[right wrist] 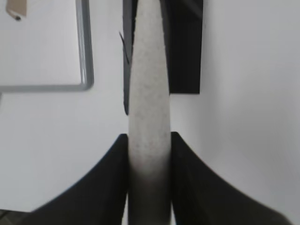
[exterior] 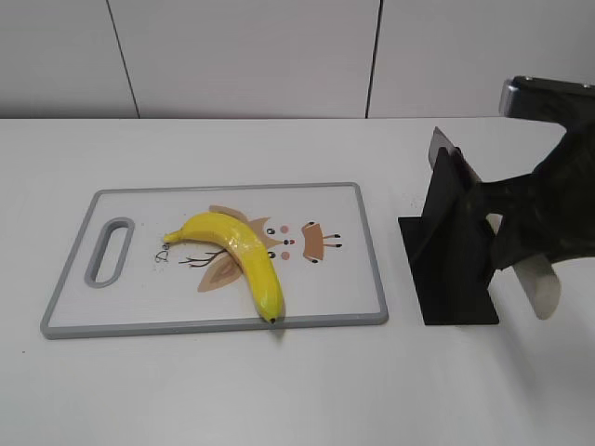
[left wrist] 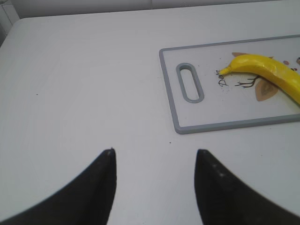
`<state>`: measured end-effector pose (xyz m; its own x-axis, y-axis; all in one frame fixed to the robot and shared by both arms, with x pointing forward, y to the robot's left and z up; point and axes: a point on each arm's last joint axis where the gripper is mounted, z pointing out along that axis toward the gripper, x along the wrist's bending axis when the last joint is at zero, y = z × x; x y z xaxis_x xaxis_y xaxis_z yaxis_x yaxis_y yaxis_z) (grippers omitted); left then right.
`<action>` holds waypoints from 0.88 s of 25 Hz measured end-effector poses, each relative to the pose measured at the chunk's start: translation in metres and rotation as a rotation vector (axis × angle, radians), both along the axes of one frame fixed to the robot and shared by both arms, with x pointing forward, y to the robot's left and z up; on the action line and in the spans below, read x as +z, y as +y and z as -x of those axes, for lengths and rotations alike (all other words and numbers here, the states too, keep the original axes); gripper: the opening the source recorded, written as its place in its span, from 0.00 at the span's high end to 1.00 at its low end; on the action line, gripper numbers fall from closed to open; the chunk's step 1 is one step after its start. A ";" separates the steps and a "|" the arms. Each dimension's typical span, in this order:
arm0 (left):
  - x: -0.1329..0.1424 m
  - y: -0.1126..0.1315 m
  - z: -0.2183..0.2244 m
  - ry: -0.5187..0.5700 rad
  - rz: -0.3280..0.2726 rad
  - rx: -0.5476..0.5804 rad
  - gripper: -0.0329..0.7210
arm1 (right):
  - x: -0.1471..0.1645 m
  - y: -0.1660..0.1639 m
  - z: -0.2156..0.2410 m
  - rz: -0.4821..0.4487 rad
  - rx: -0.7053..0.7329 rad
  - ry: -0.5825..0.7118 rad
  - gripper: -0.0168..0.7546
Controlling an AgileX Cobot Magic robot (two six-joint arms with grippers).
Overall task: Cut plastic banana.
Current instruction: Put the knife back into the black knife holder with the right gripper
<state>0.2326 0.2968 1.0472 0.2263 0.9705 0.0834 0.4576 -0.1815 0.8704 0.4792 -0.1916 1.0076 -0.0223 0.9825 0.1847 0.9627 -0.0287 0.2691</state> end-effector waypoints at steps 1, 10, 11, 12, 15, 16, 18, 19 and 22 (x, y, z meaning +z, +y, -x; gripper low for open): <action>0.000 0.000 0.000 0.000 0.000 0.000 0.29 | -0.001 0.000 0.002 0.004 0.002 0.024 0.65; 0.000 0.000 0.000 -0.001 0.000 0.000 0.30 | 0.003 0.001 0.001 -0.001 0.018 0.012 0.13; 0.000 0.000 0.000 -0.001 0.000 0.000 0.30 | 0.007 0.000 0.002 -0.005 0.029 -0.007 0.13; 0.000 0.000 0.000 -0.001 0.000 0.000 0.30 | 0.014 -0.001 0.004 -0.010 0.045 -0.035 0.13; 0.000 0.000 0.000 -0.001 0.000 0.000 0.30 | 0.041 -0.006 0.016 -0.027 0.105 -0.149 0.13; 0.000 0.000 0.000 -0.001 0.000 0.000 0.30 | 0.050 -0.008 0.021 -0.033 0.120 -0.185 0.13; 0.000 0.000 0.000 -0.001 0.000 0.000 0.30 | 0.067 -0.013 0.034 -0.038 0.162 -0.251 0.13; 0.000 0.000 0.000 -0.001 0.000 0.000 0.31 | 0.075 -0.016 0.043 -0.037 0.183 -0.277 0.13; 0.000 0.000 0.000 -0.001 0.000 0.000 0.31 | 0.087 -0.028 0.072 -0.019 0.267 -0.360 0.13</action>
<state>0.2326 0.2968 1.0473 0.2262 0.9705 0.0834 0.4569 -0.1814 0.8708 0.4073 -0.2199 1.0949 -0.3406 0.9303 0.1365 0.7824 0.1999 0.5898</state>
